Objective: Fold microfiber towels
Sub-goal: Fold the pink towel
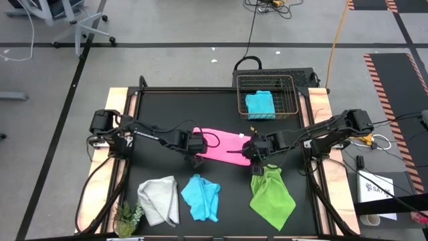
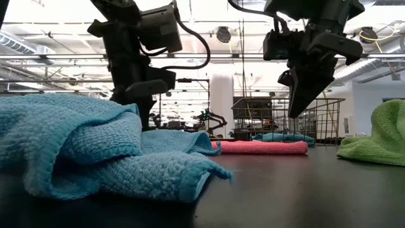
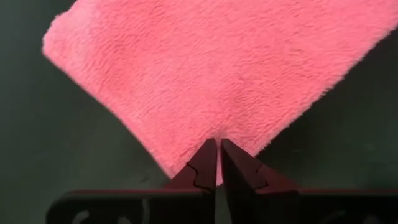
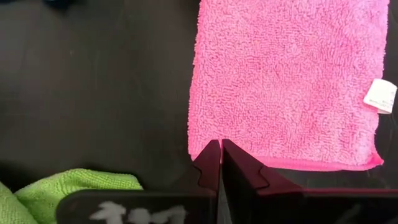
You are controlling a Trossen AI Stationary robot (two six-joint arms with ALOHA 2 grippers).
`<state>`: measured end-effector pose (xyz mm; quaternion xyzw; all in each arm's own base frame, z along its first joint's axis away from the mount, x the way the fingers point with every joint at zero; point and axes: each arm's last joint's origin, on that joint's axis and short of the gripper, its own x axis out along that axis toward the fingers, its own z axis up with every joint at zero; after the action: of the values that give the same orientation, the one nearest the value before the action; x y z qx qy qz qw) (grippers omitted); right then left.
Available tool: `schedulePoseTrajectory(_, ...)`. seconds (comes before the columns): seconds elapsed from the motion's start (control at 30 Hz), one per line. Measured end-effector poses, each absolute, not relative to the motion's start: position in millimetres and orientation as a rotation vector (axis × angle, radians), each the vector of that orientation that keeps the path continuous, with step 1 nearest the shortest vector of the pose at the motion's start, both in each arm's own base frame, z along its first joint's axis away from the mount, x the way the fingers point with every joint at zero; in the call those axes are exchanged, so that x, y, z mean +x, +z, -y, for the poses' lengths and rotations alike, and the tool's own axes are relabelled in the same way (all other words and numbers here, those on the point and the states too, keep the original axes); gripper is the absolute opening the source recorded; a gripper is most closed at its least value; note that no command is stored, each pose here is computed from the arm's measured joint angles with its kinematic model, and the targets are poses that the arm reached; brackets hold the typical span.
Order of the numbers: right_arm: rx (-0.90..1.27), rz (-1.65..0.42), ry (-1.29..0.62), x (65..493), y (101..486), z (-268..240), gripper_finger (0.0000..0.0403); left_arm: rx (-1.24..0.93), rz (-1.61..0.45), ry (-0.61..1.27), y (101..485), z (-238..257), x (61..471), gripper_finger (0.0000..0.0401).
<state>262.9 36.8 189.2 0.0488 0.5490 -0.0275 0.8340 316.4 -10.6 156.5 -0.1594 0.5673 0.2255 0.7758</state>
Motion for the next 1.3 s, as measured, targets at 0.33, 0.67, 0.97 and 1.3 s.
schedulePoseTrajectory(0.33,0.076,-1.153,-0.037,263,188,-37,0.0016,-0.331,-1.189,0.498,157,12,319,0.0100)
schedulePoseTrajectory(0.67,0.094,-1.150,-0.022,253,167,-47,0.0113,-0.340,-1.179,0.523,157,10,318,0.0120)
schedulePoseTrajectory(0.97,0.026,-1.089,0.054,246,151,-55,0.0136,-0.340,-1.178,0.526,157,10,318,0.0120)
schedulePoseTrajectory(1.3,-0.041,-1.055,0.062,241,139,-52,0.0136,-0.364,-1.170,0.544,157,10,318,0.0120)
